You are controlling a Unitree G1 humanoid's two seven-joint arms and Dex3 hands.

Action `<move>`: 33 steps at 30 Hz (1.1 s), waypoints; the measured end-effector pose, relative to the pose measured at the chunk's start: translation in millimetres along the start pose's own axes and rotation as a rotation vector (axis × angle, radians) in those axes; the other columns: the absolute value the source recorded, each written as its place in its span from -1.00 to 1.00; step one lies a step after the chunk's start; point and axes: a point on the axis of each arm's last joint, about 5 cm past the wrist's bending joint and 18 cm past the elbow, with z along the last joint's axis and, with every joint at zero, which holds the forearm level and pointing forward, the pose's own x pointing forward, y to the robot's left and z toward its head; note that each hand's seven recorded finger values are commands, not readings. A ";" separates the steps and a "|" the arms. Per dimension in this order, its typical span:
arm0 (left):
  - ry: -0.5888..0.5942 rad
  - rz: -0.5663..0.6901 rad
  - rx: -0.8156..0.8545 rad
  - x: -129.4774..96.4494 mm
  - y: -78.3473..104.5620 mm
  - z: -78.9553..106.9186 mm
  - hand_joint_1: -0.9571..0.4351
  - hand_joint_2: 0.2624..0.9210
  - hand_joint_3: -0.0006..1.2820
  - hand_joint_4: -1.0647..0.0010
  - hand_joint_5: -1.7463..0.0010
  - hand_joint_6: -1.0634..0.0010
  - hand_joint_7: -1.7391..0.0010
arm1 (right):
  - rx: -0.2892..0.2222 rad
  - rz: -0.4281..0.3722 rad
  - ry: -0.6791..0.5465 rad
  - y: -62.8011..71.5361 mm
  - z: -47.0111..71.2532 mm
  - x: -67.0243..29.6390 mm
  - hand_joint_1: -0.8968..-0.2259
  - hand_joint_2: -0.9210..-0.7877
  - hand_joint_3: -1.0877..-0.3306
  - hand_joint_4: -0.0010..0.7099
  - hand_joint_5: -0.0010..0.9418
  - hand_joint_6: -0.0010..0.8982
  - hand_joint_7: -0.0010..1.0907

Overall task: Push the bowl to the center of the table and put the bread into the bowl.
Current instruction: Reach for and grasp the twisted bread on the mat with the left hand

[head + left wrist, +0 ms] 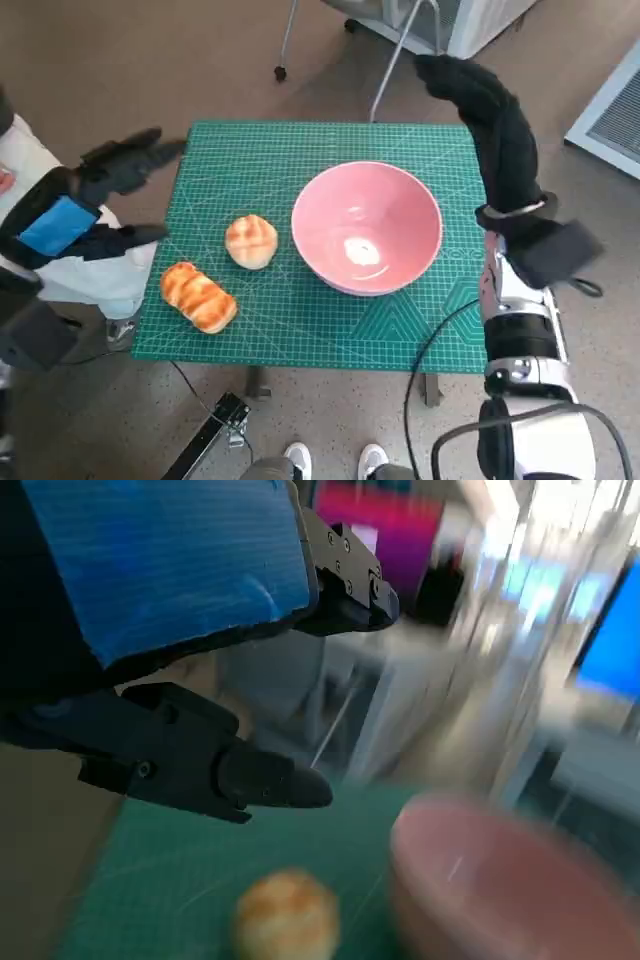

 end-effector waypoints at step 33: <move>0.148 -0.517 0.221 33.2 -35.7 -0.5 0.21 0.56 -1.00 0.55 0.95 0.37 0.95 | 0.021 0.039 -0.045 2.1 8.6 -1.5 -0.09 -1.00 -0.33 -0.38 -0.98 -1.00 0.22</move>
